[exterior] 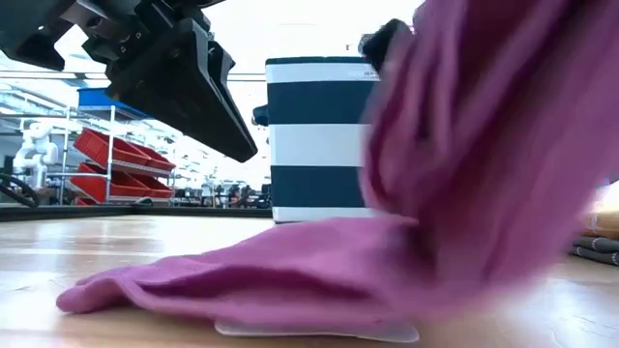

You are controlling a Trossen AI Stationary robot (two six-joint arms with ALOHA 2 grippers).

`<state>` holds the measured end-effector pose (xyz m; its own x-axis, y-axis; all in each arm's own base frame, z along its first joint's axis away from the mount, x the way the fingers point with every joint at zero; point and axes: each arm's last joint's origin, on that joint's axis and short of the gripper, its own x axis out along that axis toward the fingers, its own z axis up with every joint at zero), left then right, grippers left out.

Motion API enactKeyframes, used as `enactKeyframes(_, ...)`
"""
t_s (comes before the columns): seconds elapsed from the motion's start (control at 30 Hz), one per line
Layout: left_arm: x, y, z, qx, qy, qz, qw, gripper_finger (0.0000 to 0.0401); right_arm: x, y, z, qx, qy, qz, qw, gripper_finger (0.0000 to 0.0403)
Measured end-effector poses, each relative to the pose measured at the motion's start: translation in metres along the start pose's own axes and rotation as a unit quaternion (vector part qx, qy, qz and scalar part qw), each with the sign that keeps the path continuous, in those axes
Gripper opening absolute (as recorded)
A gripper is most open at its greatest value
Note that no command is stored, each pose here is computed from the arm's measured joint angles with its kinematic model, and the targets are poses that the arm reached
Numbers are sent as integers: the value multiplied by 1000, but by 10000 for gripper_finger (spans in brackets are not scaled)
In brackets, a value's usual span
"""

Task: Fold towel
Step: Fold the purple towel

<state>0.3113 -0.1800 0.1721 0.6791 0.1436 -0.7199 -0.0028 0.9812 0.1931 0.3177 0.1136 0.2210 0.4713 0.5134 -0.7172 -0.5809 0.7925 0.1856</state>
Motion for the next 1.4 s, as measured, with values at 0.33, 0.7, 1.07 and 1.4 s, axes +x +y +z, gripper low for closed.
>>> enactKeyframes(0.33, 1, 2, 1, -1, 1, 2, 1000, 99, 39, -26, -18, 25, 73, 63, 995, 0)
enactKeyframes(0.7, 25, -1, 3, -20, -20, -26, 999, 99, 34, -28, 12, -11, 92, 65, 994, 0)
enactKeyframes(1.07, 68, -12, -12, -50, -21, -57, 997, 99, 32, -28, 17, -13, 87, 47, 995, 0)
enactKeyframes(1.4, 70, -8, -14, -42, -7, -48, 998, 99, 32, -30, 18, -9, 87, 38, 995, 7)
